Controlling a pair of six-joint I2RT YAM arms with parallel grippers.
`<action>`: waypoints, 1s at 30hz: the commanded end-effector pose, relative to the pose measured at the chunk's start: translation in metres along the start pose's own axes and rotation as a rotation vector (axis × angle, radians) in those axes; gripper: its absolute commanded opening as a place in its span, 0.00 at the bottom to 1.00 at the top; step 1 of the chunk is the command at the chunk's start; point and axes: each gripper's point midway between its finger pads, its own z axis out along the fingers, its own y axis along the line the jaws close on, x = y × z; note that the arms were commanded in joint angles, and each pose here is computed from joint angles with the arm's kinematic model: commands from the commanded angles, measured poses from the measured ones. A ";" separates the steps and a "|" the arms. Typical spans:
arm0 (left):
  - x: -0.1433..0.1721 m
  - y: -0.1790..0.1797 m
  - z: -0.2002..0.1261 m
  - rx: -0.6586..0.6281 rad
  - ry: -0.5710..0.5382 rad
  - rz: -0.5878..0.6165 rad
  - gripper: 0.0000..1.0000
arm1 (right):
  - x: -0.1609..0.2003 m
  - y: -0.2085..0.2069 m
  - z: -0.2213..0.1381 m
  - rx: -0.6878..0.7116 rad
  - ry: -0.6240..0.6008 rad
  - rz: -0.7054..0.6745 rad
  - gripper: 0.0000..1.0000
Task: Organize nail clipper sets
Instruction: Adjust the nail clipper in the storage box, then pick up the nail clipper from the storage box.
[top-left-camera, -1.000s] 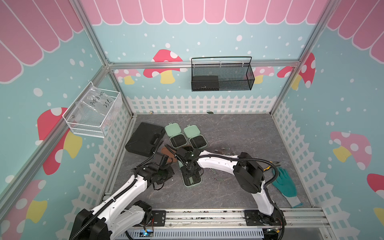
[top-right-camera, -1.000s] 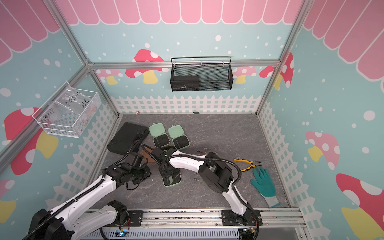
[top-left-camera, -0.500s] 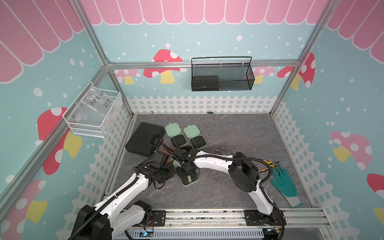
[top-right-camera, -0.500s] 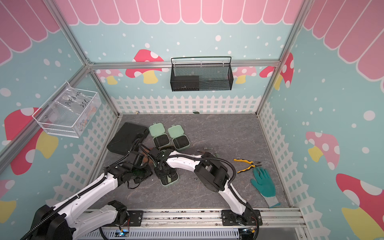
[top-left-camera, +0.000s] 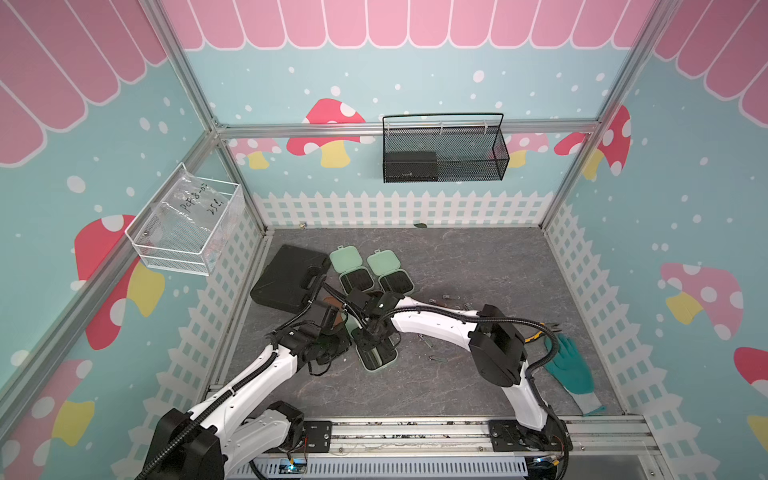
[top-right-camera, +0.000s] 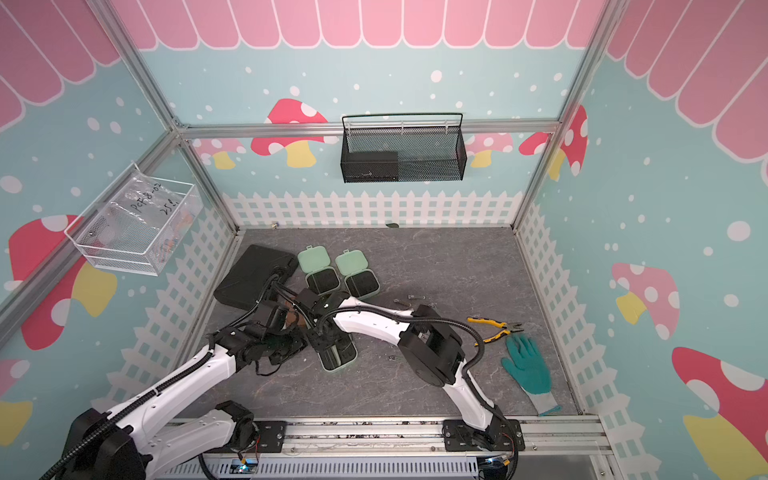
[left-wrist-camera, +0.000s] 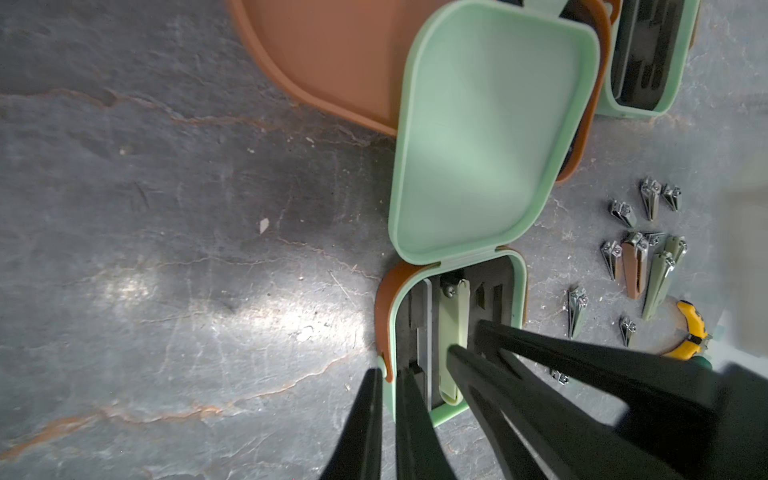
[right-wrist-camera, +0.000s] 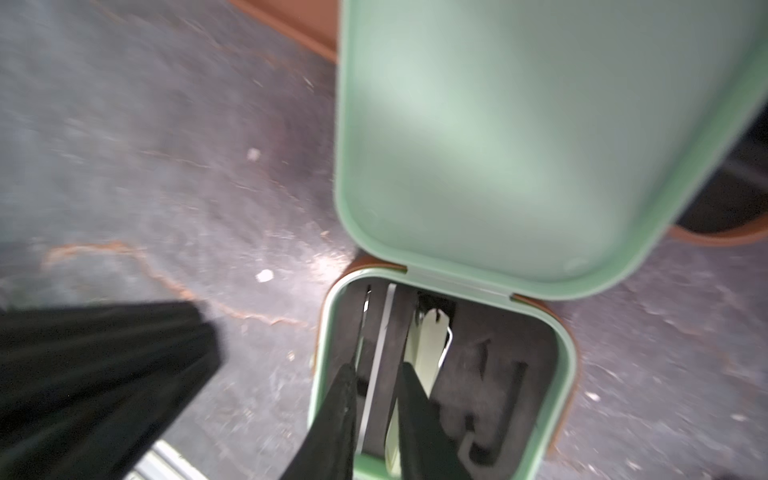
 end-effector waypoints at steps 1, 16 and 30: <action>-0.003 -0.008 0.000 0.026 0.002 0.009 0.13 | -0.001 0.000 -0.020 0.006 -0.034 -0.019 0.25; 0.001 -0.010 0.009 0.034 0.021 0.010 0.12 | 0.048 -0.022 0.031 0.061 0.113 0.030 0.31; 0.001 -0.010 0.008 0.038 0.017 0.007 0.11 | 0.052 -0.022 0.043 0.040 0.123 0.042 0.05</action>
